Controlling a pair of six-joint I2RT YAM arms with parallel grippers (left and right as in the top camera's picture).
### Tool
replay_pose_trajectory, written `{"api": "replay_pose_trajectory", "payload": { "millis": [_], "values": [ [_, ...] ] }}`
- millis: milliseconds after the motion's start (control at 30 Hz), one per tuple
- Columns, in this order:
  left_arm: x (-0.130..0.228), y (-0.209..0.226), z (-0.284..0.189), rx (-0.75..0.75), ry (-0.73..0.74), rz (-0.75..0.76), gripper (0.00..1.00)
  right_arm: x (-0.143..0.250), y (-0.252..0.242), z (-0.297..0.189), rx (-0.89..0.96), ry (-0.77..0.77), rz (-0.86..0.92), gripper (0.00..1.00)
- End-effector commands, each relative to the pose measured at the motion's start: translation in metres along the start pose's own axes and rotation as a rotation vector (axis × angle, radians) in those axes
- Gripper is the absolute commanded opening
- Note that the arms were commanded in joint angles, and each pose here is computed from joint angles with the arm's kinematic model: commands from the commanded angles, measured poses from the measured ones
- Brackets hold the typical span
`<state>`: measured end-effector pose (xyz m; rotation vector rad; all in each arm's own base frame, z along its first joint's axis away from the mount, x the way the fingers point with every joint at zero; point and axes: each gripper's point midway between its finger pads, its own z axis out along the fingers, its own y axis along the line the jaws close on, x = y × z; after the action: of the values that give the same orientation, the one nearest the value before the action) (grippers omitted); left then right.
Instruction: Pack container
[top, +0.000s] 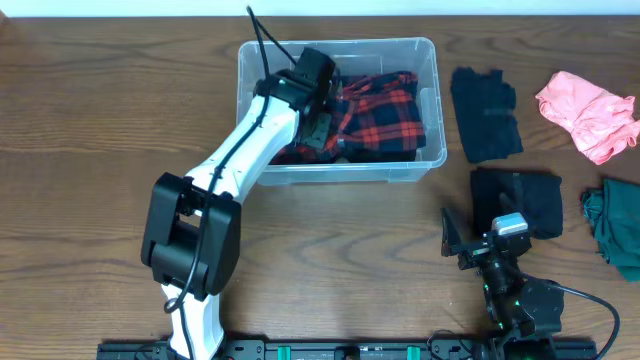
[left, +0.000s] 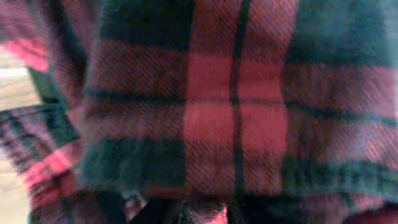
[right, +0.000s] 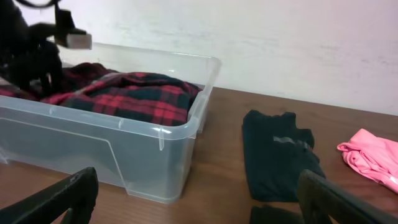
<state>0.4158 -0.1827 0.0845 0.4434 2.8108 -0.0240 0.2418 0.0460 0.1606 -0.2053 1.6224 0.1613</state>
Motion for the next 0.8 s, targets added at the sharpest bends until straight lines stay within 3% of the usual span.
{"api": "replay_pose_trajectory", "payload": {
  "millis": [0,100,300,467,767],
  "values": [
    [-0.029,-0.001,-0.041,0.016,-0.081,0.022,0.25,0.001,-0.004,0.0,0.016,-0.001,0.014,0.99],
    [-0.038,0.014,-0.09,-0.034,-0.138,0.007,0.26,0.001,-0.004,0.0,0.016,-0.001,0.014,0.99],
    [-0.023,0.067,-0.156,-0.092,-0.194,-0.092,0.55,0.001,-0.004,0.0,0.016,-0.001,0.014,0.99],
    [0.008,0.138,-0.172,-0.156,-0.142,-0.254,1.0,0.001,-0.004,0.0,0.016,-0.001,0.014,0.99],
    [0.05,0.241,-0.164,-0.213,-0.105,-0.528,0.98,0.001,-0.004,0.0,0.016,-0.001,0.014,0.99]
  ]
}}
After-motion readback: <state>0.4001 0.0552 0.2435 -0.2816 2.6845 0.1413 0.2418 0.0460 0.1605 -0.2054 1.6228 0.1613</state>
